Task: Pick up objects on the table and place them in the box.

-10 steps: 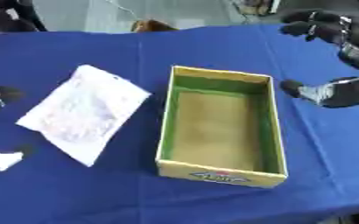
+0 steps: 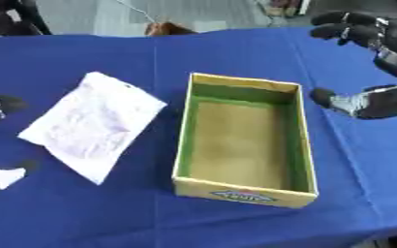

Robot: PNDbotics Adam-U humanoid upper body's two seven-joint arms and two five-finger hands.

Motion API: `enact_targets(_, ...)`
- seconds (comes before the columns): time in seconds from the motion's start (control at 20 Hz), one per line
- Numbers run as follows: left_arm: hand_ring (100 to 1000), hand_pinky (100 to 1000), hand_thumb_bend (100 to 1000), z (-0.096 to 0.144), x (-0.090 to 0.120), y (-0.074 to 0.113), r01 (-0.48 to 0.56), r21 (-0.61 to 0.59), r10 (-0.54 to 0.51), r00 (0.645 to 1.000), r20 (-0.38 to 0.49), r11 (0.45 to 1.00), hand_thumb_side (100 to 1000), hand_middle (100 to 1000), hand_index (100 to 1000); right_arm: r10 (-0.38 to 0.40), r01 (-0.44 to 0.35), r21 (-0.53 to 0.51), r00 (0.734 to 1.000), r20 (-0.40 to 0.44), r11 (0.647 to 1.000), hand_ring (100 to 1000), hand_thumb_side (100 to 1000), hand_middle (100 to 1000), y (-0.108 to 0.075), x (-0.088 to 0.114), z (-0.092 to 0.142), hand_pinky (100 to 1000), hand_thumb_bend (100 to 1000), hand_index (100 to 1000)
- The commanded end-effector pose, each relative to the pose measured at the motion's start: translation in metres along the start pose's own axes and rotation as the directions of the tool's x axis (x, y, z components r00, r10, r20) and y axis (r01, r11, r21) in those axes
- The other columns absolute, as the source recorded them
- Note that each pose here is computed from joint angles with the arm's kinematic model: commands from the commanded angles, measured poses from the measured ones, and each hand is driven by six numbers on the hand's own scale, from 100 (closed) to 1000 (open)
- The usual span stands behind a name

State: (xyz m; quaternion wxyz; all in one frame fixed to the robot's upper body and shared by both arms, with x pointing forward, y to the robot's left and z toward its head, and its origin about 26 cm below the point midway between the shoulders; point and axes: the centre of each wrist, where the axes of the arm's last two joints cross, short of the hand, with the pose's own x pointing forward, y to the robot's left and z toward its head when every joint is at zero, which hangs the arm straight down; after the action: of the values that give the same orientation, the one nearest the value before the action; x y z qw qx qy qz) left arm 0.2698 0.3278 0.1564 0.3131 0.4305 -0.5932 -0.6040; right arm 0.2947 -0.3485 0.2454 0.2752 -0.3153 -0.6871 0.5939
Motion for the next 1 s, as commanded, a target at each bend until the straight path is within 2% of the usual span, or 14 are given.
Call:
enact_targets(0.05, 736, 579, 477, 0.002, -0.002, 0.009, 0.031, 0.010, -0.031, 0.999, 0.011, 0.999, 505, 862, 934, 0.032, -0.032, -0.019, 0.999, 0.002, 0.999, 798, 690, 920, -0.012, -0.001, 0.000, 703, 444, 916)
enact_targets(0.35, 738, 586, 490, 0.001, -0.003, 0.011, 0.041, 0.012, -0.041, 0.999, 0.021, 0.999, 503, 861, 935, 0.031, -0.031, -0.018, 1.000, 0.002, 0.999, 797, 690, 919, -0.012, -0.001, 0.000, 702, 444, 917)
enact_targets(0.65, 744, 600, 518, -0.004, -0.004, 0.020, 0.080, 0.021, -0.082, 0.994, 0.066, 0.997, 500, 860, 935, 0.028, -0.028, -0.018, 1.000, 0.003, 0.999, 797, 690, 919, -0.011, -0.001, 0.000, 701, 446, 917)
enact_targets(1.0, 757, 639, 560, -0.008, -0.010, 0.040, 0.163, -0.018, -0.156, 0.965, 0.212, 0.986, 536, 859, 936, 0.034, -0.034, -0.006, 0.999, 0.003, 0.999, 798, 691, 920, -0.012, -0.002, 0.000, 703, 449, 917)
